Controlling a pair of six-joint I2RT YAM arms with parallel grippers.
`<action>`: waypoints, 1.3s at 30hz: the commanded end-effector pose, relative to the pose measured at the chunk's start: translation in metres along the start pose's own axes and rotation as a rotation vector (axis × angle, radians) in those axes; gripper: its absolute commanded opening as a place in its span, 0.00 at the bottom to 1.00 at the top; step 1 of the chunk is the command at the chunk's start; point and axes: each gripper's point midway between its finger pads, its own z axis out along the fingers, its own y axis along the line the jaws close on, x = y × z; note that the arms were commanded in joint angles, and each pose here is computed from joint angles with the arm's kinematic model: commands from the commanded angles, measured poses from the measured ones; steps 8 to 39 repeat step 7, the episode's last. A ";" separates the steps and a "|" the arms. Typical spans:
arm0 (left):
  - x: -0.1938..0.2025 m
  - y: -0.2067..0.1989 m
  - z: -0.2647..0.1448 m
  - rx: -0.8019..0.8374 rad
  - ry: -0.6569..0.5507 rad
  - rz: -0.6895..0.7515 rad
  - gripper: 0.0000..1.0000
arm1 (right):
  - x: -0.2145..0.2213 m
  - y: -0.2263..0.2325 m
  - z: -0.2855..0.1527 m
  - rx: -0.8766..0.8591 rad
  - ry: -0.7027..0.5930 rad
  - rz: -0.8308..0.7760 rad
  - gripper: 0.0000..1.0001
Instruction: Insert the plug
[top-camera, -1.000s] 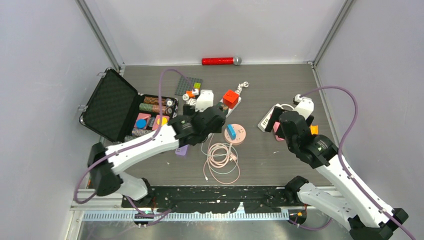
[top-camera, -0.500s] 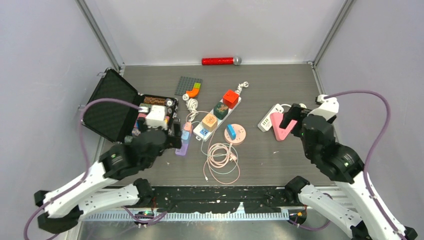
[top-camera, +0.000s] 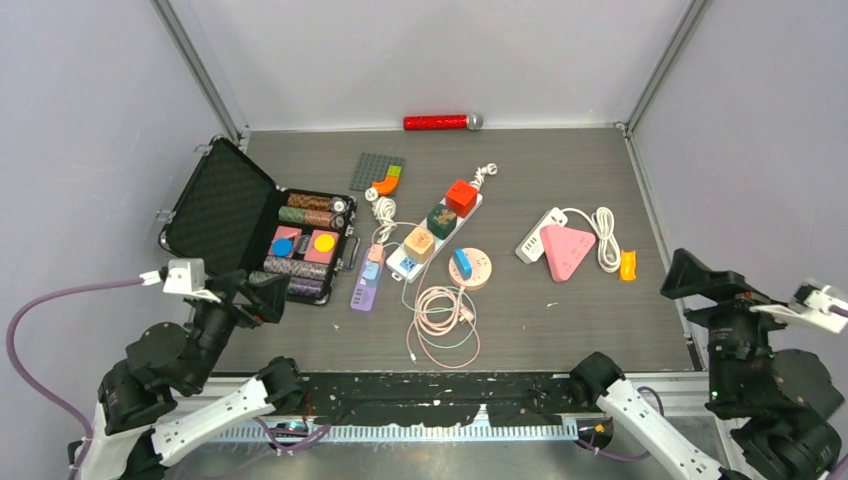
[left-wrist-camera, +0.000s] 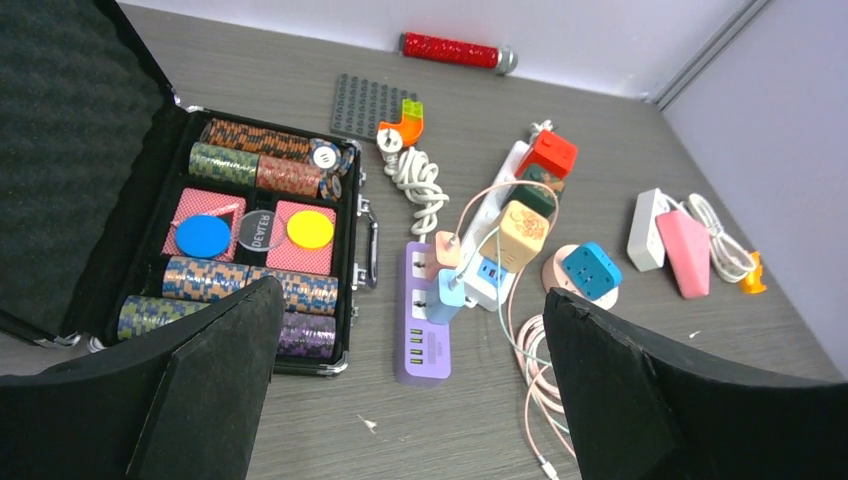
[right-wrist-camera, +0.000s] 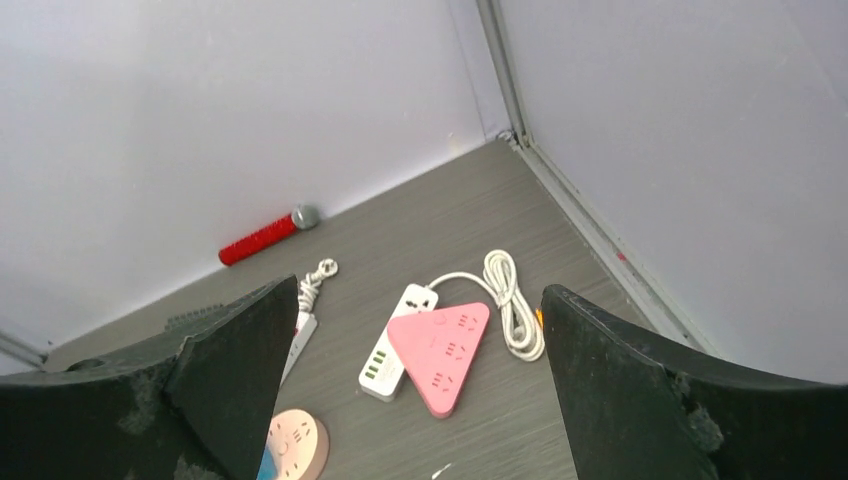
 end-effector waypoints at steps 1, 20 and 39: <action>-0.001 0.003 -0.005 0.025 -0.032 -0.025 1.00 | -0.025 -0.011 -0.006 0.023 -0.079 0.011 0.95; 0.001 0.005 -0.007 0.029 -0.036 -0.051 1.00 | -0.024 -0.015 -0.007 0.033 -0.096 0.037 0.95; 0.001 0.005 -0.007 0.029 -0.036 -0.051 1.00 | -0.024 -0.015 -0.007 0.033 -0.096 0.037 0.95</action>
